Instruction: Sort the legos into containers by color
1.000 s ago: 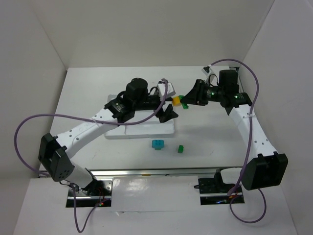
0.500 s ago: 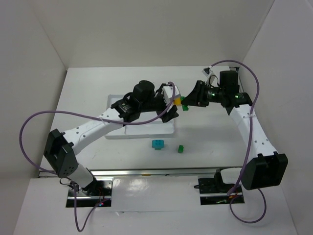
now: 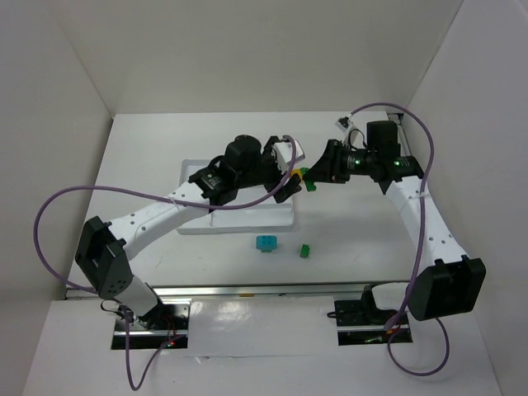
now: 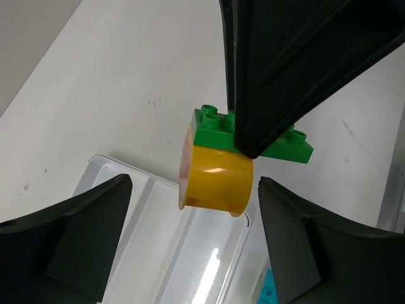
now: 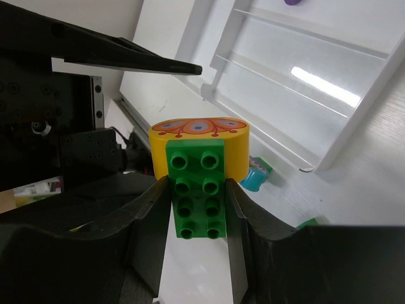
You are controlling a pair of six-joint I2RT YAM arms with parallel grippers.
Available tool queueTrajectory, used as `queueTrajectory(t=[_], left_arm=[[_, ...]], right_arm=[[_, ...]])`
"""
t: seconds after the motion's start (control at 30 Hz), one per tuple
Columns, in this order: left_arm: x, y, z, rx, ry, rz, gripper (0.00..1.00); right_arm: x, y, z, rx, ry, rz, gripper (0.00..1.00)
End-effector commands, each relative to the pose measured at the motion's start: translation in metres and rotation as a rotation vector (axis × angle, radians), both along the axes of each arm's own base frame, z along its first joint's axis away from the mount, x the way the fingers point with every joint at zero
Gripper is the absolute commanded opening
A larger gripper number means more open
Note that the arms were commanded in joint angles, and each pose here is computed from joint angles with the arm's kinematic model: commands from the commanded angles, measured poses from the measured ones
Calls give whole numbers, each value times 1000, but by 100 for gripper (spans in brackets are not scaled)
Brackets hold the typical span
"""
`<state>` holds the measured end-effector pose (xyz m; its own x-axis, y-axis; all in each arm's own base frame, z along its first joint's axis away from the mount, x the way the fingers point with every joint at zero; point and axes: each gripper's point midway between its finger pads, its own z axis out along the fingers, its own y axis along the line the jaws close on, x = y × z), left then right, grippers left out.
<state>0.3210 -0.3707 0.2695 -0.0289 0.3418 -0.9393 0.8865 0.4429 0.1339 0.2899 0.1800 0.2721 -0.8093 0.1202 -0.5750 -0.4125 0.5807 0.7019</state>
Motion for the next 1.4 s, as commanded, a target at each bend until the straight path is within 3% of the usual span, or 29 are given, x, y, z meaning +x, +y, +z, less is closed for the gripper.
queueTrajectory(t=[0.0, 0.27, 0.53, 0.63, 0.67, 0.8, 0.93, 1.37], left_arm=[[0, -6, 16, -37, -54, -27, 93], [-10, -19, 12, -59, -9, -112, 82], [-11, -24, 11, -62, 11, -131, 58], [-10, -21, 12, -68, 9, -109, 10], [-7, -21, 16, -71, -1, -95, 0], [-3, -15, 12, -46, -14, -64, 0], [4, -4, 9, -55, 3, -52, 0], [16, 26, -20, -14, 77, 33, 0]], right_arm=[[-13, 6, 22, 17, -58, 51, 29], [-19, 11, 25, 20, -75, 81, 29], [-20, 12, 26, 26, -75, 88, 29], [-20, 11, 21, 16, -67, 95, 29], [-20, 10, 19, 8, -57, 87, 29], [-20, 8, 16, -9, -66, 75, 29], [-18, 5, 13, -23, -61, 49, 21], [-6, -8, 10, -103, -85, -42, 21]])
